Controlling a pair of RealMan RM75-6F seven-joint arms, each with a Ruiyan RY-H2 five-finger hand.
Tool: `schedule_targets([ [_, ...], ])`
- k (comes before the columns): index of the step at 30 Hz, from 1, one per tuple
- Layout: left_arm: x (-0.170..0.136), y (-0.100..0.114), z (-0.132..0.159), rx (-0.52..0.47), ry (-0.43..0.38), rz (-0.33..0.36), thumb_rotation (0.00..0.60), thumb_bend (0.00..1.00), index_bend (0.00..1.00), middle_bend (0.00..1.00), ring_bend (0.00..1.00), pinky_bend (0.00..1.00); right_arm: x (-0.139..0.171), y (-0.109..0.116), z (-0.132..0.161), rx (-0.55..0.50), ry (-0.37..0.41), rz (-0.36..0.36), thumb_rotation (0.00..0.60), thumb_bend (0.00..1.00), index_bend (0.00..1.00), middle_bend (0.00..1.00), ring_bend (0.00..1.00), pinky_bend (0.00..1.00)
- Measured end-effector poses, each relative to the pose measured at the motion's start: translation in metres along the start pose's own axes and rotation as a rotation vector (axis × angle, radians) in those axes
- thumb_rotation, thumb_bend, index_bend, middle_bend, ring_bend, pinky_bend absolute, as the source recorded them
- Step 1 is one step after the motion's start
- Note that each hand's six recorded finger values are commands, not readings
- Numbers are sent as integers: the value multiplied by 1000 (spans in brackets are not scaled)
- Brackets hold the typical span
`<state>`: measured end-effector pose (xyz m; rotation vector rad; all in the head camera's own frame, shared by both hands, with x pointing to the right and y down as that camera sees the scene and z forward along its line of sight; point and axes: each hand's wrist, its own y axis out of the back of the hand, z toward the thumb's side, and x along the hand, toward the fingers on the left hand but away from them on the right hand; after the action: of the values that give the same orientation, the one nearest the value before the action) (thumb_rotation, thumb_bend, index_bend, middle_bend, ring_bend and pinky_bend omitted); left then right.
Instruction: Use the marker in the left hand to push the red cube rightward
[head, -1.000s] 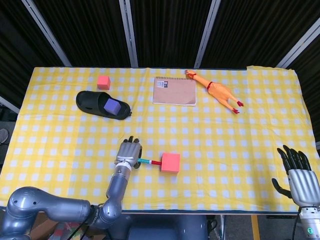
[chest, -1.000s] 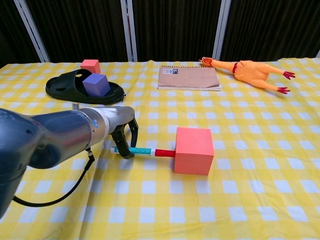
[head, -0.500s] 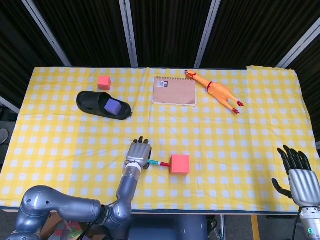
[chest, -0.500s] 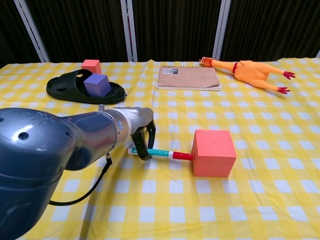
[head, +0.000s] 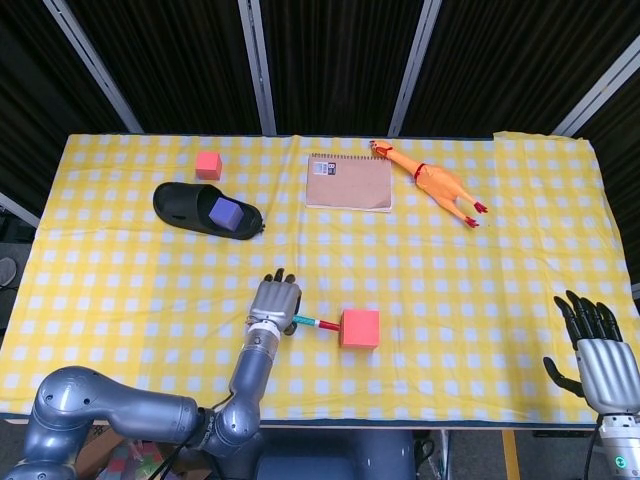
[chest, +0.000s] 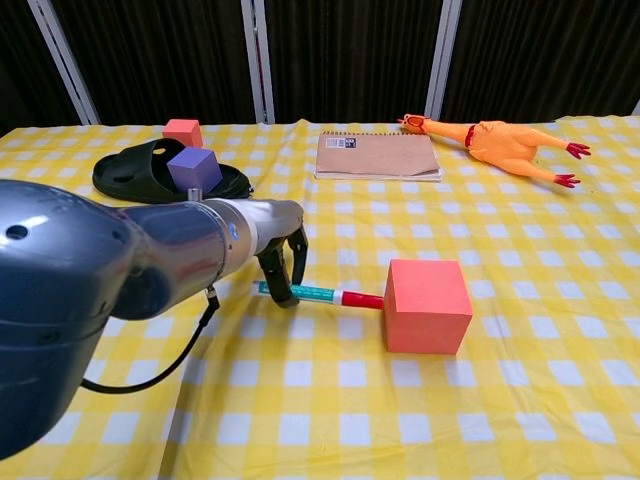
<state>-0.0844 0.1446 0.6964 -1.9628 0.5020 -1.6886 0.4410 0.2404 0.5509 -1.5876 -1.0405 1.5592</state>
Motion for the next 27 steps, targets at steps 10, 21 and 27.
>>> schedule_targets([
  [10, 6, -2, 23, 16, -14, -3, 600, 522, 616, 132, 23, 136, 0, 1, -1, -6, -2, 0, 600, 378, 0, 0, 0, 0],
  [21, 13, 6, 59, 47, -28, 3, 600, 530, 618, 131, 23, 136, 0, 1, -1, -11, -3, 2, 600, 378, 0, 0, 0, 0],
  [27, 12, 8, 80, 78, -48, -8, 600, 530, 617, 130, 23, 136, 1, 1, -3, -11, -6, 3, 600, 378, 0, 0, 0, 0],
])
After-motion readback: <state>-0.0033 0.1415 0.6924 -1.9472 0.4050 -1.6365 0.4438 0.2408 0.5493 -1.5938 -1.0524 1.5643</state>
